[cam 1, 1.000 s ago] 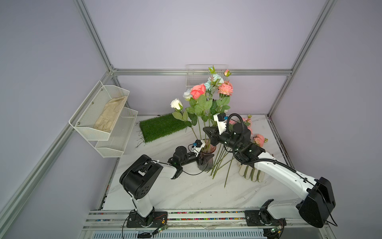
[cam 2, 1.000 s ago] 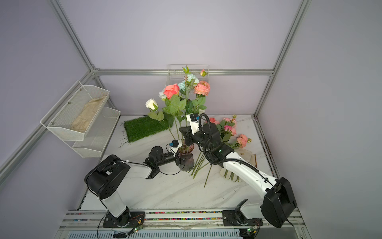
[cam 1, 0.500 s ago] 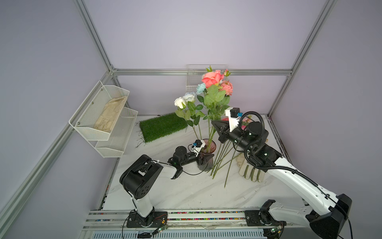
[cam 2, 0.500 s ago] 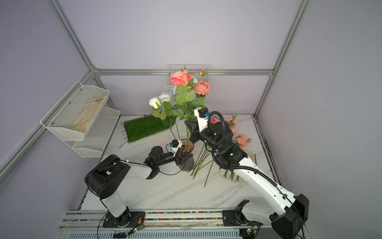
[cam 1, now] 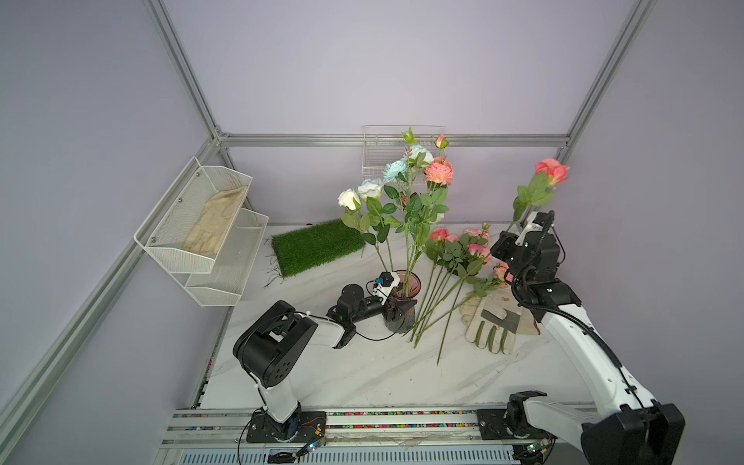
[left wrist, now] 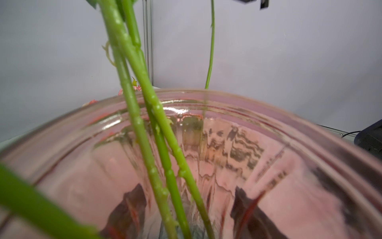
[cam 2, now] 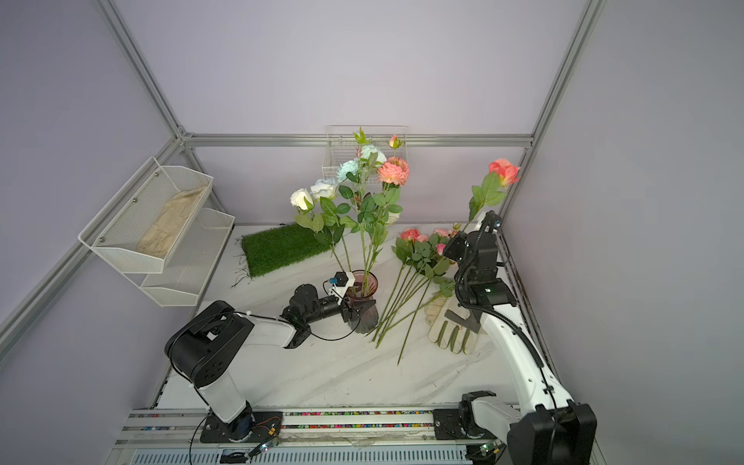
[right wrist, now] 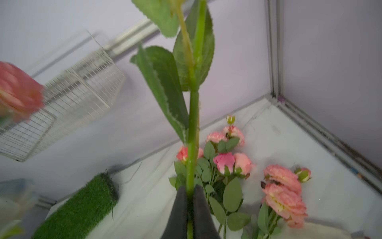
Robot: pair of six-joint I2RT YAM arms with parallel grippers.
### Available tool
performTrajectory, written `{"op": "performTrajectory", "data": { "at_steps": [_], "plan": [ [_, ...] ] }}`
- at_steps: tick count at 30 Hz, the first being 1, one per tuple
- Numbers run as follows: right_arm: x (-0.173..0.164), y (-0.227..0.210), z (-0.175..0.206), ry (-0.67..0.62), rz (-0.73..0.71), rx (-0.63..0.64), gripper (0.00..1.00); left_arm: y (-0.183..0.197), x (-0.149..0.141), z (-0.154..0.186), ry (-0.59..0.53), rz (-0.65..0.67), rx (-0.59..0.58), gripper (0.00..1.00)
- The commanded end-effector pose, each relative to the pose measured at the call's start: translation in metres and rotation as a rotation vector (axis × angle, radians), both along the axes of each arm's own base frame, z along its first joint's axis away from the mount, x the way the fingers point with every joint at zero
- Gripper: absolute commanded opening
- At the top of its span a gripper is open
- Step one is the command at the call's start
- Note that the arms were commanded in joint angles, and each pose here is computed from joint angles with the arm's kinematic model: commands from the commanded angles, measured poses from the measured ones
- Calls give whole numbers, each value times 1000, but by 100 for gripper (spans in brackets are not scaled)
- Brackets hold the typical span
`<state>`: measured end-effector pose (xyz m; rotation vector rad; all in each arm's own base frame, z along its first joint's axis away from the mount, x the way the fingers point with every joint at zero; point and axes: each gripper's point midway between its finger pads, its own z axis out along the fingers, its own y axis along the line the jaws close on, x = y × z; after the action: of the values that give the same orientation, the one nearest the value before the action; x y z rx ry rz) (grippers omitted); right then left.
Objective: Pick out pink flowers from the vase
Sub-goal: Place the flower at the center of the board.
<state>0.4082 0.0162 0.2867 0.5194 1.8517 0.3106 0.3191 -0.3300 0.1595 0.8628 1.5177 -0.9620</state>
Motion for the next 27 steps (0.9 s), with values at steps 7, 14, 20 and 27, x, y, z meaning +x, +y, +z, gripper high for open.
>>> {"op": "performTrajectory", "data": {
  "at_steps": [7,14,20,27],
  "plan": [
    [27,32,-96,163,127,234,27,6,-19,-75,266,-17,146,0],
    [13,90,-47,-7,431,194,37,6,-18,-76,265,-16,149,0],
    [-39,183,9,-198,863,172,34,7,-17,-79,269,-8,153,0],
    [-76,234,34,-258,1087,174,26,7,-17,-79,266,-9,155,0]
  ]
}}
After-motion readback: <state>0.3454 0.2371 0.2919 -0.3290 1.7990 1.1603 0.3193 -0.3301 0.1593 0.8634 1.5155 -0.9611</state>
